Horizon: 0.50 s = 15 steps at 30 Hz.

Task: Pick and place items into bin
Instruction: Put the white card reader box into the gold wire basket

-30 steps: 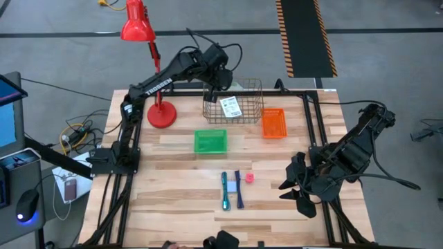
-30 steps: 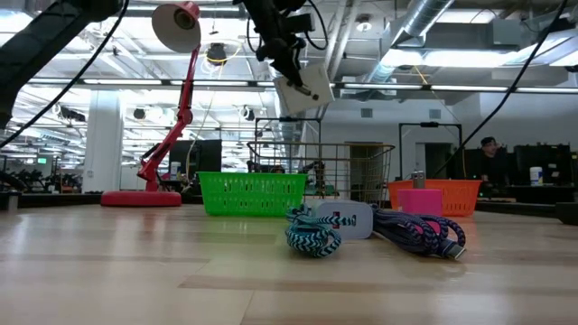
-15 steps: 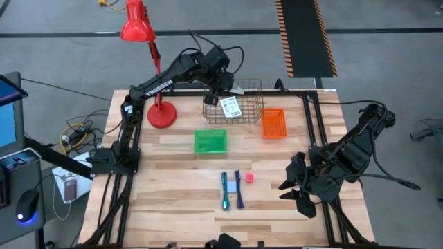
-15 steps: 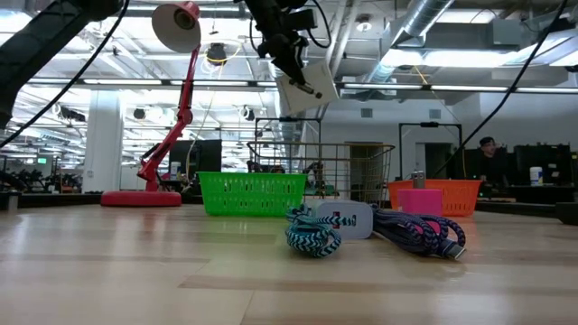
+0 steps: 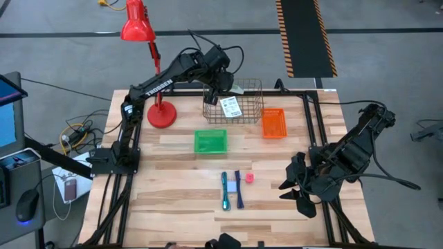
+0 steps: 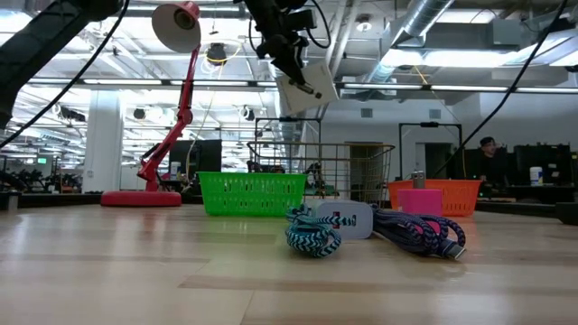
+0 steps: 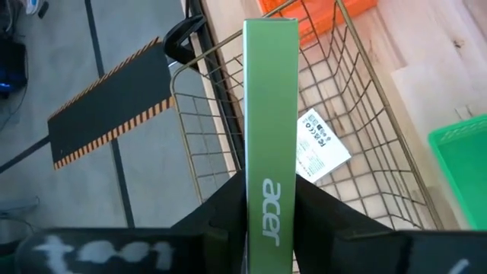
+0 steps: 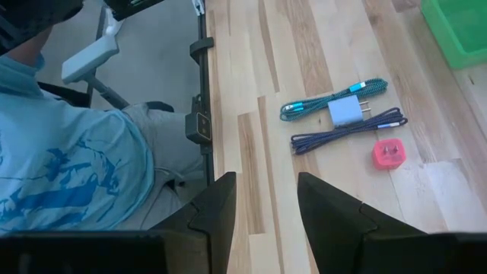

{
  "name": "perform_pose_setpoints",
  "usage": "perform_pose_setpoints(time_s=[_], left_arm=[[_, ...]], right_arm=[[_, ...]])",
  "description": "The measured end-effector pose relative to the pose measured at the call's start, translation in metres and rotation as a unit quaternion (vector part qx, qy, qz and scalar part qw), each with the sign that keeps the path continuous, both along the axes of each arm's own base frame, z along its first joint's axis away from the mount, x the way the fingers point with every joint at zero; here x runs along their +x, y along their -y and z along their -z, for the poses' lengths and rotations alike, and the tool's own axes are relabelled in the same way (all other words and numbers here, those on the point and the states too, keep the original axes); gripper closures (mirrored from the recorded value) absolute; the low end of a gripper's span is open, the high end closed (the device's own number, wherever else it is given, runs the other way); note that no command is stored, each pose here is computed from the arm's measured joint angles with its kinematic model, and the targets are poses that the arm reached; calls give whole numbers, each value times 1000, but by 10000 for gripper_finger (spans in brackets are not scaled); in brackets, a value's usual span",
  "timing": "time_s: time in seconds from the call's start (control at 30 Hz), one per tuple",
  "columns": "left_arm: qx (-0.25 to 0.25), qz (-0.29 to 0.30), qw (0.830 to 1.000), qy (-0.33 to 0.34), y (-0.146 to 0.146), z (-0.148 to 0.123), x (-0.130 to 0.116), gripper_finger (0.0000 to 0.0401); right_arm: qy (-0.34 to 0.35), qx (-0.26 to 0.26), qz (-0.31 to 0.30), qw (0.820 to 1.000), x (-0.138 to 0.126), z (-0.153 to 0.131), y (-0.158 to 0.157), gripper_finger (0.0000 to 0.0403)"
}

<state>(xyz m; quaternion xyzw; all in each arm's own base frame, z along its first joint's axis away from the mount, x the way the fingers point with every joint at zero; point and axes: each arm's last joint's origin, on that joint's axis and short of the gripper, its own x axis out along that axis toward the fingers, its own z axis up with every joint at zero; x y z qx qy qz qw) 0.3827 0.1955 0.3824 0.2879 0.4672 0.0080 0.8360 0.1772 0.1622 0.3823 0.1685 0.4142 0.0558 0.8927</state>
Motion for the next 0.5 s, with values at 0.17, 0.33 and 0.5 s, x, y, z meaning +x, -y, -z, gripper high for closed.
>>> perform_pose_setpoints(time_s=[0.17,0.33,0.5], left_arm=[[-7,6,1000,3,0,0,0,332],[-13,9,1000,7,0,0,0,332],[-32,-41,999,16,1,-1,0,332]], right_arm=[[0,0,0,1000,0,0,0,268],[0,0,0,1000,0,0,0,268],[0,0,0,1000,0,0,0,268]])
